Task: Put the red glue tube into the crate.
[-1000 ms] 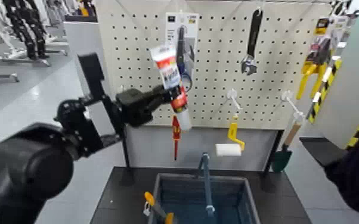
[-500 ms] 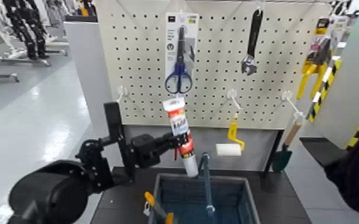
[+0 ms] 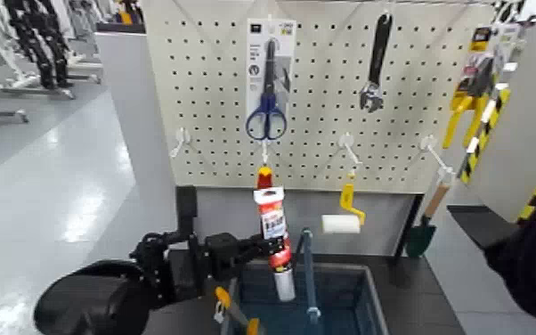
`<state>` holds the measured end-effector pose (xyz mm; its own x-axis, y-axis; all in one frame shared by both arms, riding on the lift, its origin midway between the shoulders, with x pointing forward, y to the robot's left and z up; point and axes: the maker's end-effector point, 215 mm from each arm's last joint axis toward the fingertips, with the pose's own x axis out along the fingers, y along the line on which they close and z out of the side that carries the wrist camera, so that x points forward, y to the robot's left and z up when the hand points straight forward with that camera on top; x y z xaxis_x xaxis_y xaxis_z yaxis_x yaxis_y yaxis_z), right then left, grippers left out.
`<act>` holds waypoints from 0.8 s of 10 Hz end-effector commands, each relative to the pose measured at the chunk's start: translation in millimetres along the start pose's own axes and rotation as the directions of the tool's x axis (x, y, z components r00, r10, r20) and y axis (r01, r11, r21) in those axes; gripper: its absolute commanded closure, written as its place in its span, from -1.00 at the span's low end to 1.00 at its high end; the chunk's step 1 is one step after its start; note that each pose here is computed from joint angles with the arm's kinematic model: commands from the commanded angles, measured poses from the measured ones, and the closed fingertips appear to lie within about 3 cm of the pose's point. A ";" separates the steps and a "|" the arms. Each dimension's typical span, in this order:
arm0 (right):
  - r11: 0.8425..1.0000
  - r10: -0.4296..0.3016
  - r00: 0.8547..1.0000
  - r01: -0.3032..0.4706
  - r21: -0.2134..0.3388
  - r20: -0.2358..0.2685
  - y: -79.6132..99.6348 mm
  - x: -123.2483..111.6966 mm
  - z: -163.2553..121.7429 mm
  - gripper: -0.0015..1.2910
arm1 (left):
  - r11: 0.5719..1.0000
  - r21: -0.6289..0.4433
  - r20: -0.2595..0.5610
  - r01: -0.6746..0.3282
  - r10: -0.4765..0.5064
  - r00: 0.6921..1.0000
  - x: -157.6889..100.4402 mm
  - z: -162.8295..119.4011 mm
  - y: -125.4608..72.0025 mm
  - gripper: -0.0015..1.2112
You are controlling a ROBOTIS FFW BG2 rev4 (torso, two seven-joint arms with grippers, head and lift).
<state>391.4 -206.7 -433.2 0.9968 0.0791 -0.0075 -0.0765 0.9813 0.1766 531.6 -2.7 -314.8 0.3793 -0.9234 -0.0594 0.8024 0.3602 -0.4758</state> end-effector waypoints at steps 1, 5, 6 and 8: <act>1.000 -0.001 1.000 0.001 0.004 0.001 0.9 0.2 0.1 -0.73 | 1.000 -0.025 -0.046 0.000 -0.001 0.999 0.5 -20.1 3.0 0.98; 1.000 0.003 1.000 -0.003 0.006 0.004 2.3 0.4 1.2 -0.73 | 0.999 -0.036 -0.070 -0.005 0.003 0.998 -1.0 -31.4 4.6 0.98; 1.000 0.003 1.000 -0.003 0.006 0.004 2.3 0.4 1.2 -0.73 | 0.999 -0.036 -0.069 -0.006 0.004 0.998 -1.4 -30.8 5.1 0.95; 1.000 0.001 1.000 -0.001 0.007 0.003 1.2 0.4 0.9 -0.73 | 0.998 -0.060 -0.076 -0.015 0.011 0.997 -3.0 -32.8 7.3 -0.89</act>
<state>391.6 -206.2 -431.9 0.9966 0.0820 -0.0040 -0.0799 0.9805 0.1797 521.5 -2.0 -346.1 0.3523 -0.9270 -0.1290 0.7720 0.3657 -0.5199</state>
